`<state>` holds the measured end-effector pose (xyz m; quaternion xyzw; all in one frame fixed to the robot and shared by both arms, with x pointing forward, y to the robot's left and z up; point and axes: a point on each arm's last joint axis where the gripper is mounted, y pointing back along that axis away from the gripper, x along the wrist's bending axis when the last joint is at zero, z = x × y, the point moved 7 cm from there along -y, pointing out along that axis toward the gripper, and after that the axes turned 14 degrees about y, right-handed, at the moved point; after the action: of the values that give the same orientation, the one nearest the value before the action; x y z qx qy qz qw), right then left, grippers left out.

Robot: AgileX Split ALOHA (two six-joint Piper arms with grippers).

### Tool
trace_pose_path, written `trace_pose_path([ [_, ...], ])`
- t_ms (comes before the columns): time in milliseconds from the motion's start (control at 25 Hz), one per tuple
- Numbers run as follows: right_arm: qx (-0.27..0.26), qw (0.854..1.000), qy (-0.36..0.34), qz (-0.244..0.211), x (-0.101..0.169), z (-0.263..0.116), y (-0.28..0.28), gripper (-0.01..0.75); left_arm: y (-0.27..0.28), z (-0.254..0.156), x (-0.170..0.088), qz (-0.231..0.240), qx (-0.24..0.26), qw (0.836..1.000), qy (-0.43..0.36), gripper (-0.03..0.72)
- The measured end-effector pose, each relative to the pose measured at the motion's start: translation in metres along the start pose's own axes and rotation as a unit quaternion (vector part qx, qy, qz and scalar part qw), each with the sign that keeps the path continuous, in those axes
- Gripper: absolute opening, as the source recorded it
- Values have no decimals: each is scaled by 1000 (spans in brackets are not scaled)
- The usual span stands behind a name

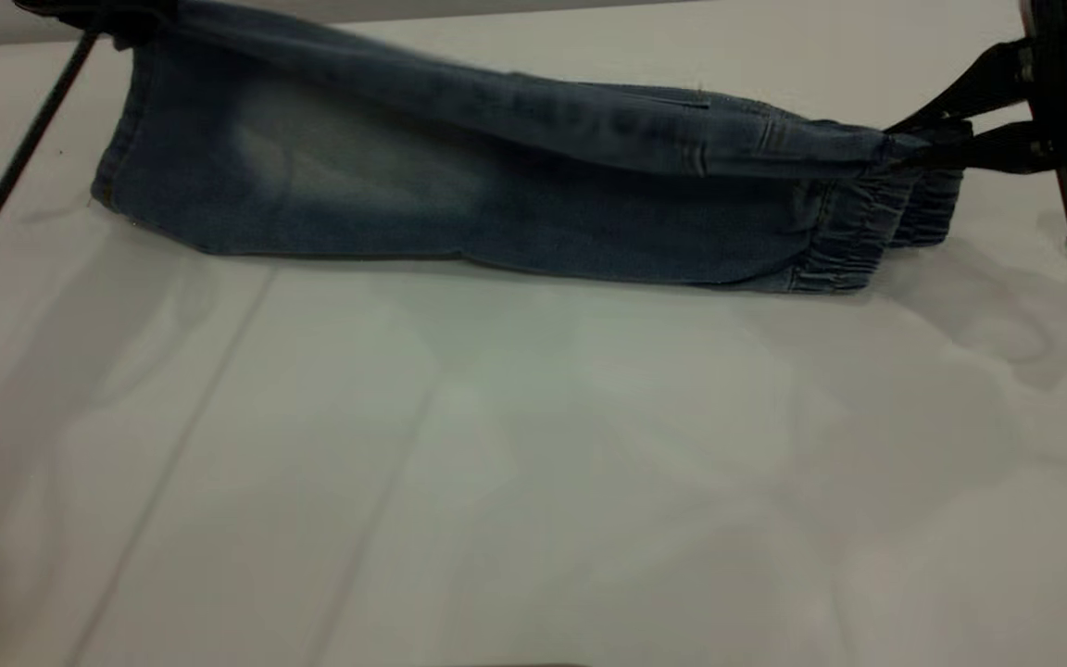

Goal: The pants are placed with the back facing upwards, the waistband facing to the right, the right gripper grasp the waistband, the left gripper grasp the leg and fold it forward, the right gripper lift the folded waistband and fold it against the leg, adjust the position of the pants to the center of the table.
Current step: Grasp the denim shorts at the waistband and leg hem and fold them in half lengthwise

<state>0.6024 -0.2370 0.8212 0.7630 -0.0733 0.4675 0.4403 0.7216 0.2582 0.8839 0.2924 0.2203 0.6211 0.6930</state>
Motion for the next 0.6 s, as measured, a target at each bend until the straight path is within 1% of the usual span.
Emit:
trace_pose_path([
  [240, 0, 1000, 10, 18, 12, 19, -15, 41, -12, -12, -1, -2, 14, 1000, 7, 44],
  [440, -3, 1000, 10, 25, 18, 30, -22, 44, -18, -10, -3, -5, -4, 1000, 10, 44],
  [600, -5, 1000, 1, 31, 22, 39, -29, 52, -29, -15, -3, -6, 0, 999, 44, 51],
])
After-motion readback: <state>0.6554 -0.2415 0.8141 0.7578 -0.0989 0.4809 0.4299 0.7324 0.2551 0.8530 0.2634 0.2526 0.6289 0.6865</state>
